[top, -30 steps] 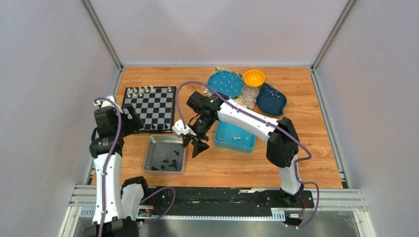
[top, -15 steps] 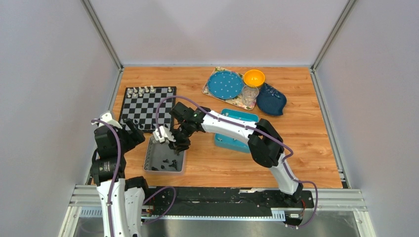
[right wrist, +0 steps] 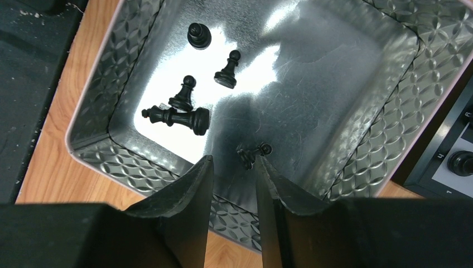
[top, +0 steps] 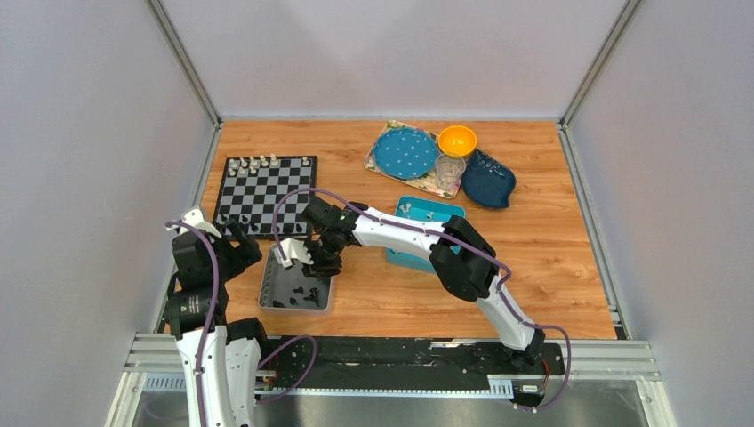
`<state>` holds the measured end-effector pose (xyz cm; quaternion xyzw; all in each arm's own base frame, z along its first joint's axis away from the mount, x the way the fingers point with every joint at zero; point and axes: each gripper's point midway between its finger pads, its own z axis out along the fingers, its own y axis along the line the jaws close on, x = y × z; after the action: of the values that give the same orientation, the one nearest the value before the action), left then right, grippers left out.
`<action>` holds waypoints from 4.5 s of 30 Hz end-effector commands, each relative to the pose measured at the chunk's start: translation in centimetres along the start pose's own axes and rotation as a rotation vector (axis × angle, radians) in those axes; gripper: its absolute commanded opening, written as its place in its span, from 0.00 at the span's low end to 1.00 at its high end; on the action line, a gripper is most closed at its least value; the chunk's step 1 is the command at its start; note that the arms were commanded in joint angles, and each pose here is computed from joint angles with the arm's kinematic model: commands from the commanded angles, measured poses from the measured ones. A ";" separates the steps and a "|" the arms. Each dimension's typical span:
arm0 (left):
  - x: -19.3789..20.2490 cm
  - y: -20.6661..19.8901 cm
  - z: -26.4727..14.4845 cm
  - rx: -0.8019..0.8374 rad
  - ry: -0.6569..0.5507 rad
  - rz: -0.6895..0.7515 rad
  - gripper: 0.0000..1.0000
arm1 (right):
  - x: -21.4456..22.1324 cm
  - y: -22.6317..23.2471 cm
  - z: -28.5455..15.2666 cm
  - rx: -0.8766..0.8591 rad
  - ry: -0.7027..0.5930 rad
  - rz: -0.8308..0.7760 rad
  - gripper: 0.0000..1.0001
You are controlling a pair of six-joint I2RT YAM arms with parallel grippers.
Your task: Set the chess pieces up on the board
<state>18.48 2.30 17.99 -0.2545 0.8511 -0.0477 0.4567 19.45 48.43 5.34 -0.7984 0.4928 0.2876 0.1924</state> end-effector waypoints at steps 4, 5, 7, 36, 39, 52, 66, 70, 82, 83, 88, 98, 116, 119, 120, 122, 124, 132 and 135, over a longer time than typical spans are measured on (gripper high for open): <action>-0.2 -0.1 0.0 0.004 -0.013 -0.017 0.90 | -0.5 -1.2 0.1 0.056 0.029 -0.050 0.37; -0.2 -0.1 0.0 0.005 -0.013 -0.016 0.90 | -0.3 -1.1 0.1 0.055 0.036 -0.050 0.37; -0.1 -0.2 0.1 0.010 -0.012 -0.019 0.90 | -0.1 -1.0 0.0 0.054 0.047 -0.052 0.36; 0.9 -0.9 0.4 0.061 0.022 -0.030 0.90 | 3.1 2.0 -2.3 0.024 0.138 -0.017 0.32; 1.3 -1.3 0.5 0.083 0.037 -0.030 0.90 | 3.3 2.1 -2.2 0.021 0.144 -0.015 0.29; 3.6 -3.1 1.5 0.201 0.118 -0.100 0.88 | 3.8 2.3 -1.5 0.010 0.149 0.014 0.28; 4.5 -4.8 1.9 0.283 0.157 -0.247 0.87 | 3.1 2.3 -2.0 0.006 0.118 0.035 0.10; 5.3 -5.9 2.0 0.337 0.188 -0.343 0.82 | 1.0 1.9 -3.5 -0.001 0.020 0.110 0.05; 7.1 -9.6 2.6 0.619 0.280 -0.545 0.71 | -4.1 0.2 -9.1 -0.036 -0.283 0.416 0.04; 6.9 -10.1 2.3 0.668 0.279 -0.542 0.70 | -4.3 0.1 -9.4 -0.040 -0.301 0.438 0.04; 8.1 -10.7 2.3 0.752 0.334 -0.589 0.68 | -5.4 -0.3 -10.2 -0.076 -0.390 0.546 0.04; 8.7 -11.6 1.7 0.827 0.367 -0.585 0.58 | -5.9 -0.4 -9.3 -0.141 -0.437 0.673 0.04; 9.1 -12.0 1.8 0.846 0.376 -0.600 0.42 | -5.6 -1.4 -8.1 -0.131 -0.446 0.795 0.04; 9.2 -12.0 1.8 0.847 0.380 -0.606 0.37 | -5.4 -1.6 -8.0 -0.122 -0.445 0.805 0.04; 9.2 -12.0 1.8 0.847 0.382 -0.608 0.37 | -5.3 -1.6 -8.0 -0.121 -0.443 0.816 0.04; 9.1 -12.0 1.8 0.850 0.380 -0.607 0.34 | -5.1 -1.9 -8.0 -0.115 -0.444 0.824 0.04; 9.1 -12.1 1.8 0.852 0.380 -0.608 0.28 | -5.1 -1.9 -7.9 -0.113 -0.443 0.831 0.04; 9.1 -12.0 2.0 0.844 0.375 -0.585 0.04 | -4.8 -1.9 -7.7 -0.112 -0.440 0.842 0.21; 9.6 -11.4 2.5 0.771 0.388 -0.554 0.01 | -4.7 -2.0 -8.1 -0.088 -0.437 0.836 0.41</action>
<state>20.57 -11.98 13.13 -0.2816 0.7197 -0.5508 0.3153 20.98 47.52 14.20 -0.4593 0.7110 0.5225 0.1027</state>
